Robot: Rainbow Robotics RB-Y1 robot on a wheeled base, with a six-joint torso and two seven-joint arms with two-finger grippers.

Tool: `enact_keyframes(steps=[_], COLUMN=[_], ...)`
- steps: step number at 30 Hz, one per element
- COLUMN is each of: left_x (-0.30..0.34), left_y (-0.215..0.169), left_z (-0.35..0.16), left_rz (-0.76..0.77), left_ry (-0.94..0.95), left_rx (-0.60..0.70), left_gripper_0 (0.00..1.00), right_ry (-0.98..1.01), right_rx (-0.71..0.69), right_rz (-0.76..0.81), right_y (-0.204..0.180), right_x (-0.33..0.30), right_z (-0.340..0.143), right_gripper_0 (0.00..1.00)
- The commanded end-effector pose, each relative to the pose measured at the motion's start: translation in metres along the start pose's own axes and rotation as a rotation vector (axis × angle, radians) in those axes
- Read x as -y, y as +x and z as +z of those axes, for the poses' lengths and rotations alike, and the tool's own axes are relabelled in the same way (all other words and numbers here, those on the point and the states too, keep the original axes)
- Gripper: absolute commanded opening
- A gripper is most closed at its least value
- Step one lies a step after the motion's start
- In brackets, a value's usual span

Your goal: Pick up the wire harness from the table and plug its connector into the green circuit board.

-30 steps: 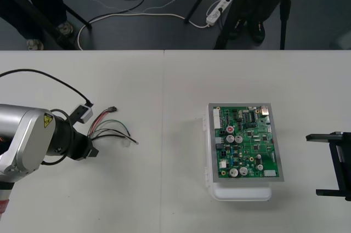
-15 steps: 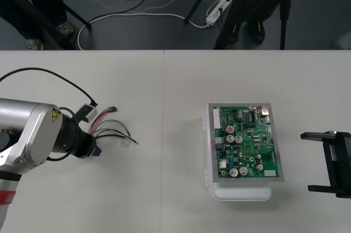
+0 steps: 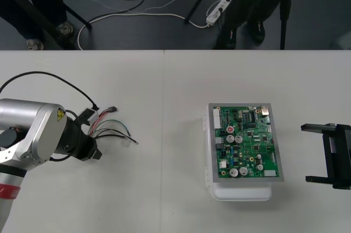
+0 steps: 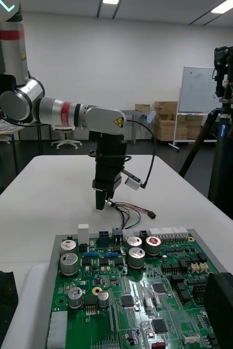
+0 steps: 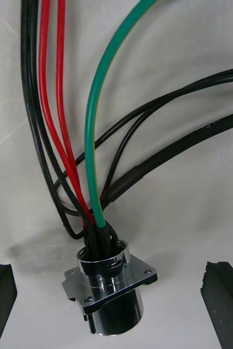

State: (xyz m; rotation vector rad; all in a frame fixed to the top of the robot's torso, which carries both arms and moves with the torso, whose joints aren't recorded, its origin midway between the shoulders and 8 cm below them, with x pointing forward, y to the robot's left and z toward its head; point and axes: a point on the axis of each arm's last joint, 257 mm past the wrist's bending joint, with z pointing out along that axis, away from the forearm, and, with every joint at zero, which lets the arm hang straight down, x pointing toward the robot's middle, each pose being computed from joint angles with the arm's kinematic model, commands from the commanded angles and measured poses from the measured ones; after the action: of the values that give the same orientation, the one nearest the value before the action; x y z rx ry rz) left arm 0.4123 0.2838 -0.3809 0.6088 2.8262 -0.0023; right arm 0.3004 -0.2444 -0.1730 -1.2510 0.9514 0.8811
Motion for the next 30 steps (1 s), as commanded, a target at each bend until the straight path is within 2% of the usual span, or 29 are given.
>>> enact_keyframes(steps=[1,30], left_x=[0.0130,0.0099], left_y=[-0.0150,-0.0237], left_z=[-0.0060,-0.0111], left_rz=[0.069,0.058], left_ry=[0.008,-0.001], left_rx=[-0.002,0.012], left_gripper_0=[1.00,1.00], right_ry=[-0.025,-0.030], right_rx=[0.027,0.016], right_rz=[-0.071,-0.037], right_y=[-0.0097,-0.0104], right_x=[0.0019,0.0033], right_z=[0.0063,0.0039], right_gripper_0=[1.00,1.00])
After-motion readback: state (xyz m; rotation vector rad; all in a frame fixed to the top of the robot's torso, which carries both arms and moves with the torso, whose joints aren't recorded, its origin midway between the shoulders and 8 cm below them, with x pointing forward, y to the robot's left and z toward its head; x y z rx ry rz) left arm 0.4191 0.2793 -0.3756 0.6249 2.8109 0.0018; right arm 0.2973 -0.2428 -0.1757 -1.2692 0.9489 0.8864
